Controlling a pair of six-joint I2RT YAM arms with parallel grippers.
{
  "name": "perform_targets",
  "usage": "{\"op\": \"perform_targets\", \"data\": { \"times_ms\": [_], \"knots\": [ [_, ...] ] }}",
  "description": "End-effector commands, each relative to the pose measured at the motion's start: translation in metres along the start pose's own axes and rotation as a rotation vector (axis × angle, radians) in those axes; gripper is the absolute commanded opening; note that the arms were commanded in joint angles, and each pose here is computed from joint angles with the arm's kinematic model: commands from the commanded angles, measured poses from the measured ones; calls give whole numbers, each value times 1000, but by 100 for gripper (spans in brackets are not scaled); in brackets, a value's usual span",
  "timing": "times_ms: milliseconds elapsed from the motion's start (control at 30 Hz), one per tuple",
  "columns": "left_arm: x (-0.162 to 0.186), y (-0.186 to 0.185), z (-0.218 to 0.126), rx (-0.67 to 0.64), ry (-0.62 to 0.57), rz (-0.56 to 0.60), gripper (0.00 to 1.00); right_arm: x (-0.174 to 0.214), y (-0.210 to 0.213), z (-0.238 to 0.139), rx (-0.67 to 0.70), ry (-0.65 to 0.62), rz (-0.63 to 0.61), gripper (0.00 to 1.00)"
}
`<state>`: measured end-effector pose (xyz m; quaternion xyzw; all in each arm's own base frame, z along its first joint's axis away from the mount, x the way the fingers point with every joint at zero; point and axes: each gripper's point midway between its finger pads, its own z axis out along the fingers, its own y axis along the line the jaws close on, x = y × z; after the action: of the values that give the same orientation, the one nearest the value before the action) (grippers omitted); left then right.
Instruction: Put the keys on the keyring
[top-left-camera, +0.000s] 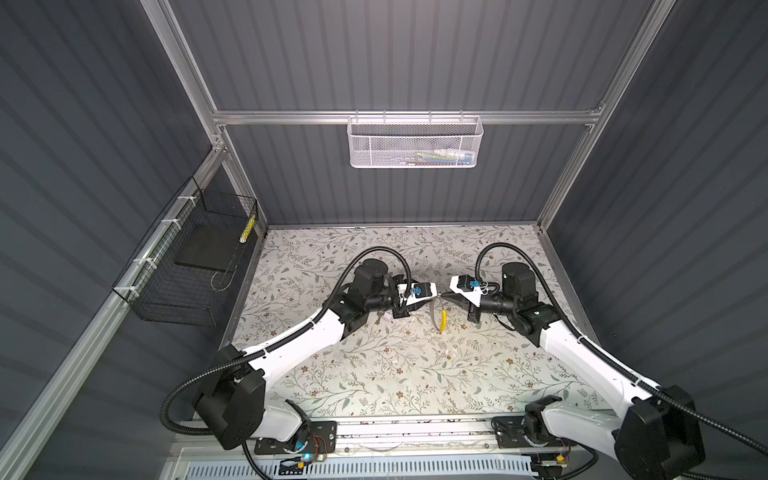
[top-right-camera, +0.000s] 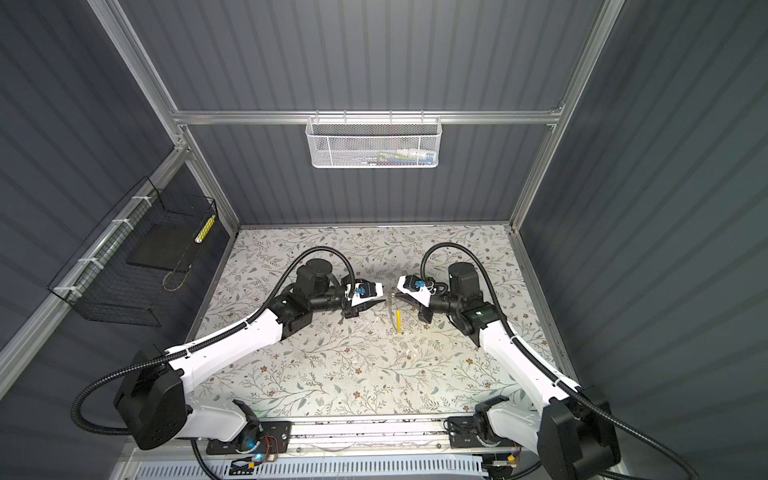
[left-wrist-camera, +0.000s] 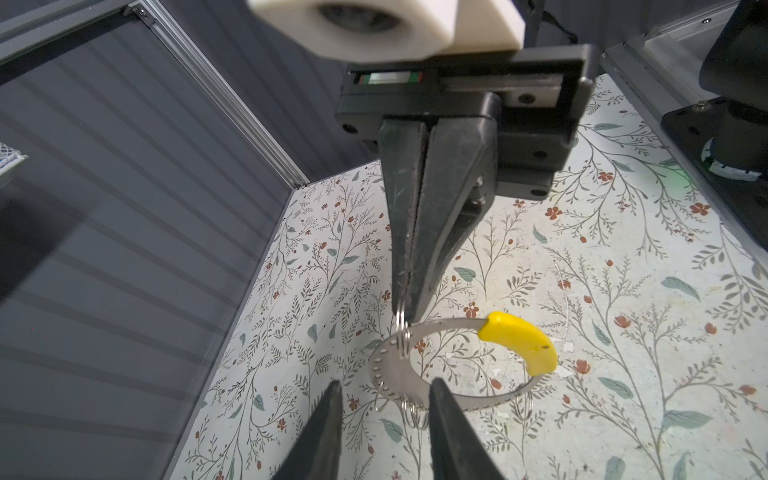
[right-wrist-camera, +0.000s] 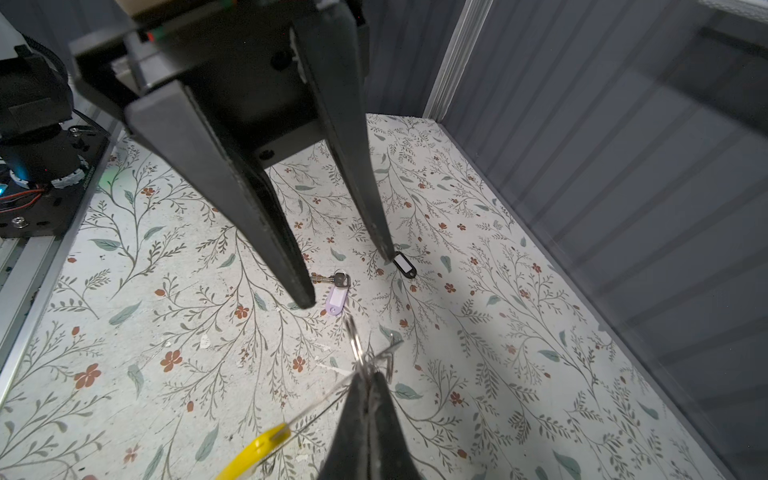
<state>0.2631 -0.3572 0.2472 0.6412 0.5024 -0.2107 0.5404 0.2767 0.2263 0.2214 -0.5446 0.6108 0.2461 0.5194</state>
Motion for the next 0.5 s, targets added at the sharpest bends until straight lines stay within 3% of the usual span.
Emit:
{"op": "perform_targets", "data": {
  "times_ms": [0,233,467],
  "knots": [
    [-9,8,6,-10,0,13,35,-11,-4,-2,21,4,-31,0],
    [-13,7,14,14,-19,-22,29,-14,-5,-3,26,-1,-27,0],
    [-16,-3,18,80,-44,-49,28,-16,-5,-3,29,1,-20,0]
  ]
}}
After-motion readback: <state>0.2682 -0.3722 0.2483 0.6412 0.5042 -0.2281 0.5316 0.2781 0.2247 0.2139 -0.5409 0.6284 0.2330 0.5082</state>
